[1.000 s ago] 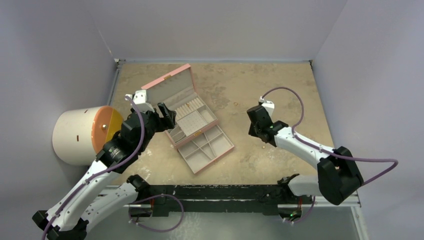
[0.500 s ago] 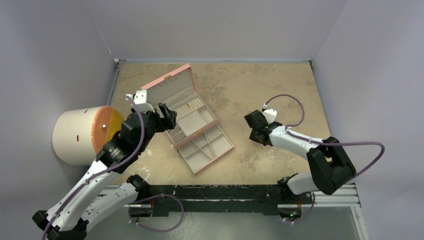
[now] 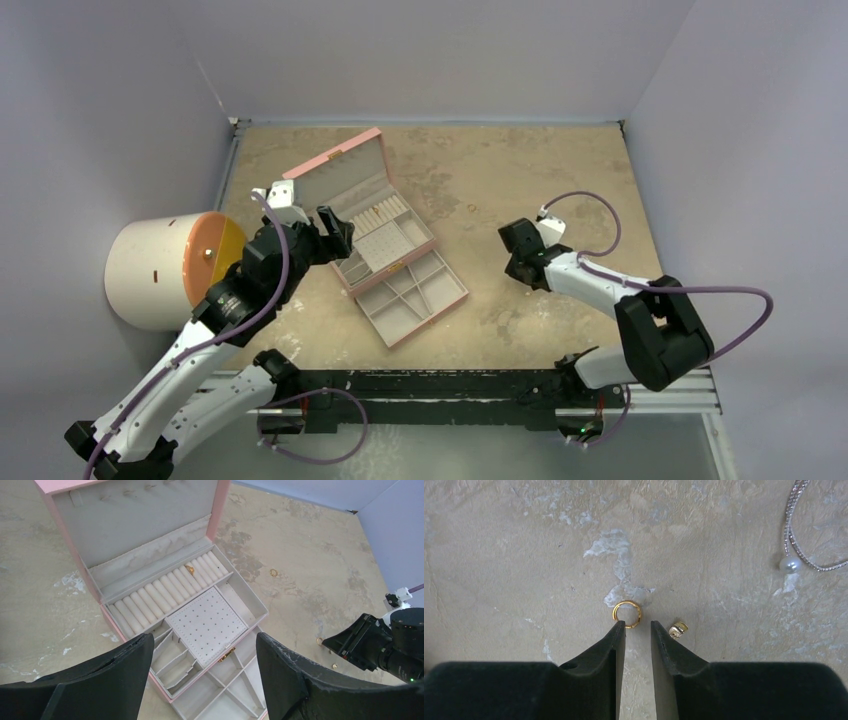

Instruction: Organize the mixed jewelry

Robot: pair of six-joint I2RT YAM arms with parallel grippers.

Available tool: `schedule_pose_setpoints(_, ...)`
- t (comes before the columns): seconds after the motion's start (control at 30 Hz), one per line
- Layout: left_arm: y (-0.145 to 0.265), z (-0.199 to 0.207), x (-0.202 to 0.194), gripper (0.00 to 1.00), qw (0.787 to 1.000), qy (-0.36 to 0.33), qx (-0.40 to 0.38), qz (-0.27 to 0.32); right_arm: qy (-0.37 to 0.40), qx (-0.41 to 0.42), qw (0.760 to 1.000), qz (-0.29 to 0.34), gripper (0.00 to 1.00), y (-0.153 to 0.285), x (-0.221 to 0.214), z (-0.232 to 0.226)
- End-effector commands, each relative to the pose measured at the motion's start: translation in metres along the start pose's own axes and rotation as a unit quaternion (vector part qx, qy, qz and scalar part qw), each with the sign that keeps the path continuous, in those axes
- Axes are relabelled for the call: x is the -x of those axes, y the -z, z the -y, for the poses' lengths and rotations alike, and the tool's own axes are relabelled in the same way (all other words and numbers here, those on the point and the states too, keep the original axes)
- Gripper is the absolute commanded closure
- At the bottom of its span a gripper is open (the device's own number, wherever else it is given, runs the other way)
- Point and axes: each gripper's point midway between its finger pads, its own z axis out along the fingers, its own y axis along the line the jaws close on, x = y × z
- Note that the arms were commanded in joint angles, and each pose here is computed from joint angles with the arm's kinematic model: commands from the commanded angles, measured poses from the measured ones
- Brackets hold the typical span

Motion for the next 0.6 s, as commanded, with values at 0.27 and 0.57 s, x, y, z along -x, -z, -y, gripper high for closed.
schedule_pose_setpoints(0.27,-0.001,0.005,0.010,0.25,1.000,0.008,-0.012,0.019,-0.026,-0.002,0.999,0.022,0.74,-0.006,0.013,-0.001)
schedule_pose_setpoints(0.57,0.000,0.006,0.010,0.25,1.000,0.008,-0.012,0.020,-0.021,-0.008,1.000,0.013,0.77,-0.010,0.006,0.003)
